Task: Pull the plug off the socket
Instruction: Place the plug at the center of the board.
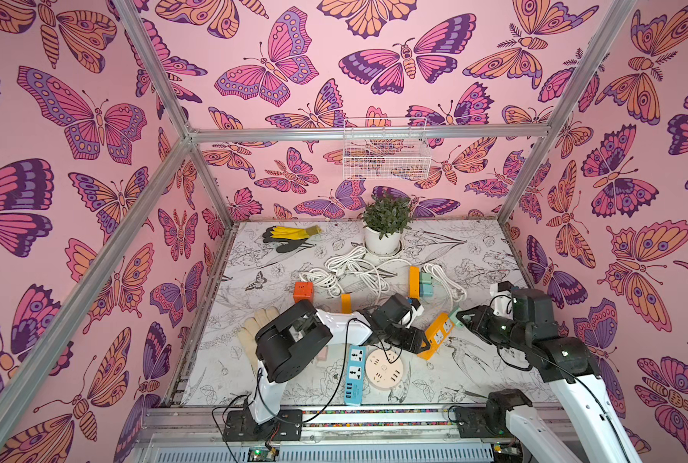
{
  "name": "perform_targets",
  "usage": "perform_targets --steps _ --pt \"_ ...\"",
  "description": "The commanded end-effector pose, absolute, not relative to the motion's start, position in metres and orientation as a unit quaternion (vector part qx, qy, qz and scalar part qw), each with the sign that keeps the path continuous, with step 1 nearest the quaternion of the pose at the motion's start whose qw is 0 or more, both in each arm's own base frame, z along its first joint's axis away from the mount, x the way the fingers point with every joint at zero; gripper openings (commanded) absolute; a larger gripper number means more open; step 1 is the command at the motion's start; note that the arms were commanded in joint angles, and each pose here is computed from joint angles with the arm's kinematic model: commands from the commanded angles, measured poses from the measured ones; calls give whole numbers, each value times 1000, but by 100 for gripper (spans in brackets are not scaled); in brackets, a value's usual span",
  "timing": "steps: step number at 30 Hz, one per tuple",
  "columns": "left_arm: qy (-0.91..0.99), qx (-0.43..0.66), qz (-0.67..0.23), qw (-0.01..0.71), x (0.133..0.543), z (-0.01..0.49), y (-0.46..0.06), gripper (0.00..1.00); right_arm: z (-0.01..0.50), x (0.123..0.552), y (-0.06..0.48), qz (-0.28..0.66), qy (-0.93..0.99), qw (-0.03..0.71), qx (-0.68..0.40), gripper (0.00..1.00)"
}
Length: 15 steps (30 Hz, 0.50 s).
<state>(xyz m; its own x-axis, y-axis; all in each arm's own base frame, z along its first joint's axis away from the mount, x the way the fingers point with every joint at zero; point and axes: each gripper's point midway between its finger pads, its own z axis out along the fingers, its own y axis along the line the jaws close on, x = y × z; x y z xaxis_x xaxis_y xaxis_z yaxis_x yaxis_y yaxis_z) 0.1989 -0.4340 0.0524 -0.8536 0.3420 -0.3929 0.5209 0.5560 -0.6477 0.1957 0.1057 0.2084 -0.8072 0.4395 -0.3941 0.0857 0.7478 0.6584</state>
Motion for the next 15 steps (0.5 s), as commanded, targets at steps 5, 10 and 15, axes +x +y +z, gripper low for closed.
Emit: perform_targets --steps 5,10,15 --pt "840 271 -349 314 217 139 -372 64 230 199 139 429 848 303 68 11" --pt "814 242 -303 432 213 171 -300 77 234 214 176 562 781 270 41 11" --pt "797 152 -280 514 216 177 -223 100 219 216 222 578 777 249 -14 12"
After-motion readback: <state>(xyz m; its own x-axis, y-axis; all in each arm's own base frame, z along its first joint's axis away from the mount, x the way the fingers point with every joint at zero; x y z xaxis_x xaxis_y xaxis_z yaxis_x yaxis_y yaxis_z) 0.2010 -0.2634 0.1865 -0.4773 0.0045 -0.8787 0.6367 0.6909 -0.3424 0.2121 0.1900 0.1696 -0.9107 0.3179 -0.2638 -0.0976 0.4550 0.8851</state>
